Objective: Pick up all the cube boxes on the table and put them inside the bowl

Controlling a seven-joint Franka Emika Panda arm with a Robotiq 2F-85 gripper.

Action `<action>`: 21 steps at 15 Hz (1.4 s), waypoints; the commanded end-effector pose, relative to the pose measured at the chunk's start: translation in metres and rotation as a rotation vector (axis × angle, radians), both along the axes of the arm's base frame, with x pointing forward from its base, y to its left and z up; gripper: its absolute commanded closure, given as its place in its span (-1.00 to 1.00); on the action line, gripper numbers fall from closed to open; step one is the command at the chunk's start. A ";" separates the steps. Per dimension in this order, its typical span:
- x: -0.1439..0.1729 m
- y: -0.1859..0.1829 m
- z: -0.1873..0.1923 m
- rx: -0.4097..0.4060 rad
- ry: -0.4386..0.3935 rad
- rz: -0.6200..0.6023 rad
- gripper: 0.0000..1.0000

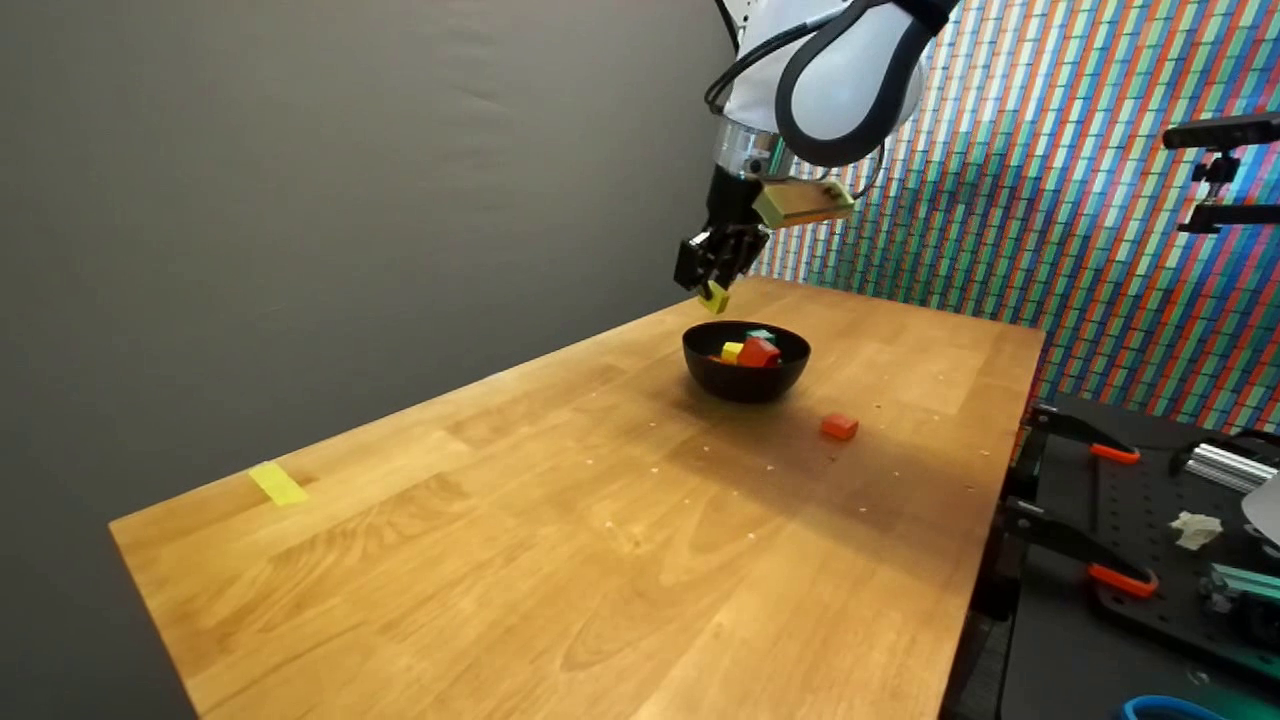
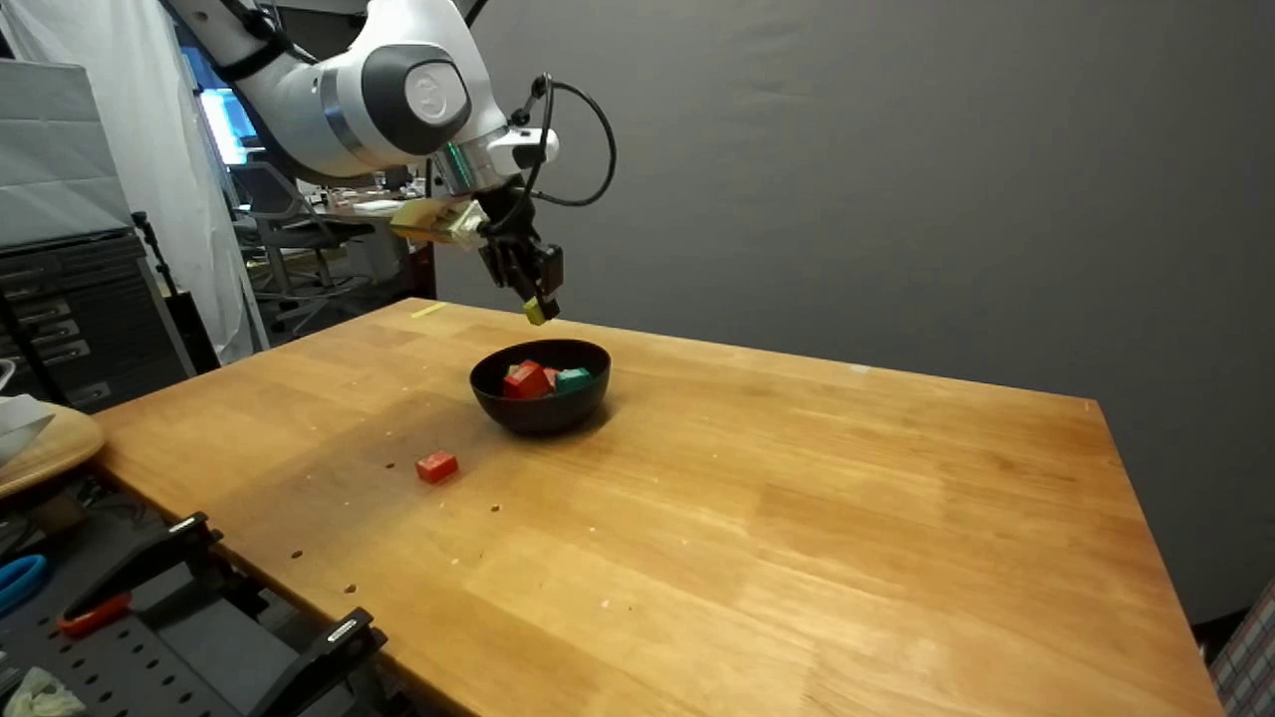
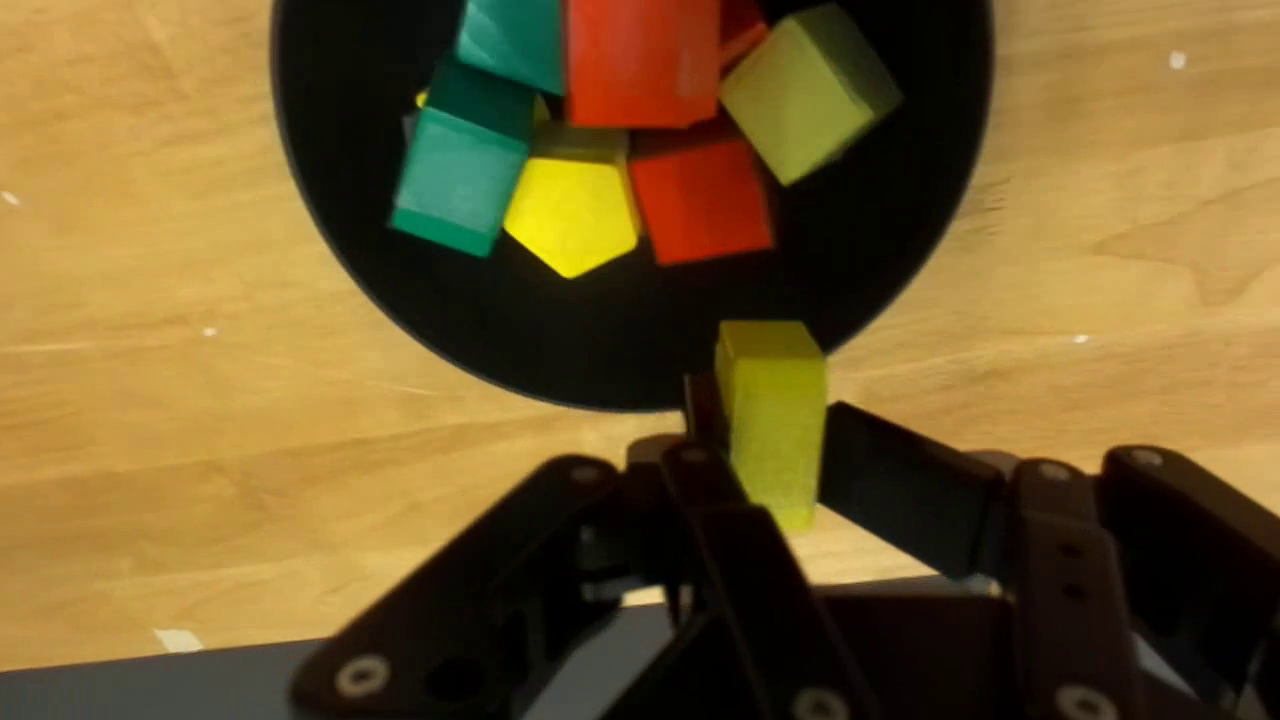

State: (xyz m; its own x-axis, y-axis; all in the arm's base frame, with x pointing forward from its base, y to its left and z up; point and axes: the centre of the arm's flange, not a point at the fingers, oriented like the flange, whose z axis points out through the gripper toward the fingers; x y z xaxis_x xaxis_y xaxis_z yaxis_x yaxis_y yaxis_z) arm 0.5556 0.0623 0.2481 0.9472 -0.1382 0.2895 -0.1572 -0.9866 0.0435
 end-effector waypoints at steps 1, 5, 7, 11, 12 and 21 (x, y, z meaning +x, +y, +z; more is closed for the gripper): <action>0.025 0.020 0.014 -0.084 0.020 -0.051 -0.20; 0.015 0.021 0.023 -0.166 0.095 -0.066 -0.78; -0.005 0.019 0.028 -0.190 0.186 -0.025 -1.00; -0.001 0.025 0.010 -0.184 0.188 -0.044 -1.00; -0.001 0.024 0.008 -0.183 0.191 -0.045 -1.00; -0.082 0.017 0.028 -0.011 0.273 -0.153 -1.00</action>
